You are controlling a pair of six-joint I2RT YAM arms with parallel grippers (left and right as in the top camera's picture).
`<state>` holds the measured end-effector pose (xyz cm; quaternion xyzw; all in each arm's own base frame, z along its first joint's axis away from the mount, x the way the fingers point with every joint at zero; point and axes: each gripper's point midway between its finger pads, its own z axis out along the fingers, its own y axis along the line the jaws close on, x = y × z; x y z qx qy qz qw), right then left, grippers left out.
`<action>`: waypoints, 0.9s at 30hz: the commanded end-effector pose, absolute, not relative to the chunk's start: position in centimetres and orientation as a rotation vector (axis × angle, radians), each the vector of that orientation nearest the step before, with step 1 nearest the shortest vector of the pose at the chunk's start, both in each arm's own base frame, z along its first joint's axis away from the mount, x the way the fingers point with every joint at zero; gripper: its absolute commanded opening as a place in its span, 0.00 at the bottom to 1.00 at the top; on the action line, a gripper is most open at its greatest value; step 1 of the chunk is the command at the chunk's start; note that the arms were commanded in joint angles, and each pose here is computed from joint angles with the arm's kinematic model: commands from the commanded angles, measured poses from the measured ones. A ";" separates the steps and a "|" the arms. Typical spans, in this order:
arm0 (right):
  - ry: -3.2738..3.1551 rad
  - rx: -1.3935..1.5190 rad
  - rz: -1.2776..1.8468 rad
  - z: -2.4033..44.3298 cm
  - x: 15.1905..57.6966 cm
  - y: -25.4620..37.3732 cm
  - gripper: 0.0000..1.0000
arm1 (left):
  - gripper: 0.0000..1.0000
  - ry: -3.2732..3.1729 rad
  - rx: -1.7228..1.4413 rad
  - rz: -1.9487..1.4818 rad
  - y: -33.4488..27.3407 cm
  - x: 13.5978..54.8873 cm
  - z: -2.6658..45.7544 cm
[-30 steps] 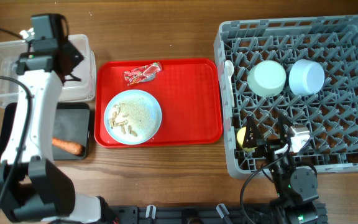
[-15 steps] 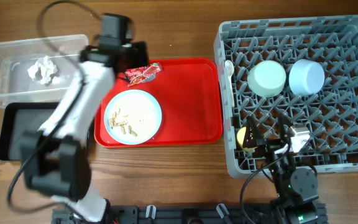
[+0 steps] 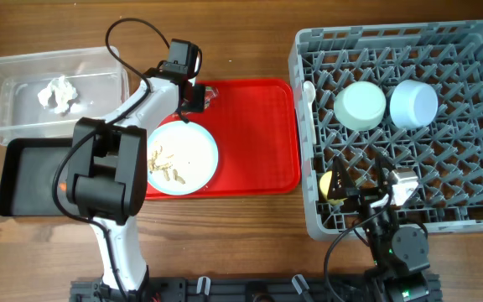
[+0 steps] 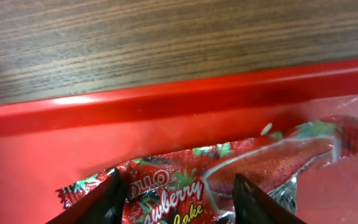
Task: Sort waste into correct bins and load items into the dishwasher rack
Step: 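Grasp the red strawberry cake wrapper on the red tray with the left gripper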
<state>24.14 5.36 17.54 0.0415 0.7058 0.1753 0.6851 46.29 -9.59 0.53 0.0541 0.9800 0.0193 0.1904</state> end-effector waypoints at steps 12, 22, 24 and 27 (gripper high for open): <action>1.567 0.066 0.393 17.9 24.0 5.6 1.00 | 0.04 2.735 0.094 -0.079 -10.9 46.3 5.1; 1.567 0.067 0.394 17.9 24.0 5.6 1.00 | 0.73 2.794 0.054 0.024 -9.1 45.3 3.6; 1.567 0.066 0.393 17.9 24.0 5.6 1.00 | 0.78 2.838 0.099 0.050 -9.0 45.0 1.3; 1.567 0.067 0.394 17.9 24.0 5.6 1.00 | 0.78 2.885 0.141 0.068 -8.8 44.4 -0.7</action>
